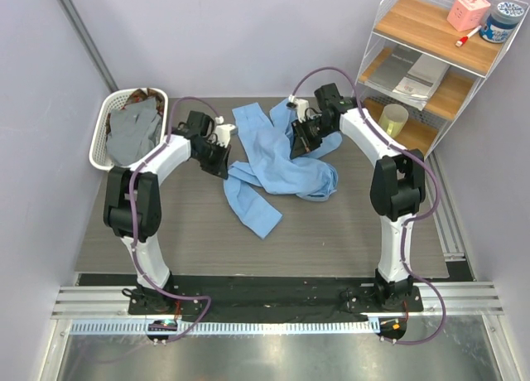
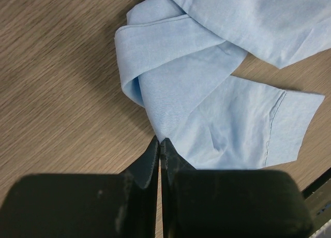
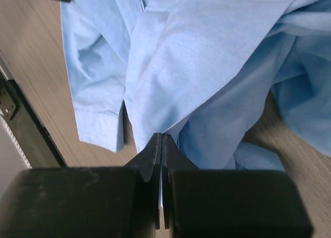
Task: Fold and stack the long sleeve shirts
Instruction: Flatten the shirt out
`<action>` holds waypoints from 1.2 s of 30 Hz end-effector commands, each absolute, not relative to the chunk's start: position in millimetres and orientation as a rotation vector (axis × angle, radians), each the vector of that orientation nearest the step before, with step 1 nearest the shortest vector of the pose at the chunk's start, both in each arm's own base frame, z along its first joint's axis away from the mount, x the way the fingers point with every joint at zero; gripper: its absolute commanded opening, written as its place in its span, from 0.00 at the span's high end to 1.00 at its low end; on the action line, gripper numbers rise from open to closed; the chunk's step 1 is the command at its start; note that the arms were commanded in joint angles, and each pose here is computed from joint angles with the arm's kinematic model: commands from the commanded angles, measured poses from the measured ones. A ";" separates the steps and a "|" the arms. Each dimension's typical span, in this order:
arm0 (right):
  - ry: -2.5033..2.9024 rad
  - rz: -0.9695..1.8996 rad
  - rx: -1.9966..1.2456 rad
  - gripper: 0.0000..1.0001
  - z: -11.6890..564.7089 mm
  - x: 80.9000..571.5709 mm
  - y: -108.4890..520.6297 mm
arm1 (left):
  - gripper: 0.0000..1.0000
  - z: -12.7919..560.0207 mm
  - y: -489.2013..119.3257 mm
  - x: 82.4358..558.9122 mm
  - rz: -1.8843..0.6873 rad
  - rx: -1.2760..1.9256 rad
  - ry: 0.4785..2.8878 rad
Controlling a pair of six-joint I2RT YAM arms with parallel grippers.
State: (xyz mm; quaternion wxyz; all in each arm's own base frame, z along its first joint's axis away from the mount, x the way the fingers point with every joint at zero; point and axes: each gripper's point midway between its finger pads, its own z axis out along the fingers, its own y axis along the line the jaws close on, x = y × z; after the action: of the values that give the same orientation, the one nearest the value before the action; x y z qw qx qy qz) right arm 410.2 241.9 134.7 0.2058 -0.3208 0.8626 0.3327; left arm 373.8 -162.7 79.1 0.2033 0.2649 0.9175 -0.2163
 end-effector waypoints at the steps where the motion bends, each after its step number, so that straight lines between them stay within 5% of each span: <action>1: 2.301 0.884 -0.950 0.99 188.4 406.6 233.8 | 1.00 97.6 -156.2 391.4 -0.628 0.697 2.515; 18: 1.996 0.479 -0.605 0.99 349.4 440.7 129.2 | 1.00 186.0 -113.5 403.0 -0.457 0.843 2.302; 28: 1.898 0.331 -0.563 0.99 400.9 396.9 99.0 | 1.00 316.0 -123.2 287.6 -0.577 1.237 1.801; 36: 2.005 0.396 -0.587 0.99 316.7 458.3 140.2 | 1.00 403.6 -148.1 257.5 -0.547 1.194 1.536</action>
State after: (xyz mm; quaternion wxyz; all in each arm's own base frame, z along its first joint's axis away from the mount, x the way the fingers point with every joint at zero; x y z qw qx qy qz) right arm 415.6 106.3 374.8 0.5194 -0.2332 0.8084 0.1492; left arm 254.6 -132.8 363.3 0.4856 0.5080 0.6824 -0.2011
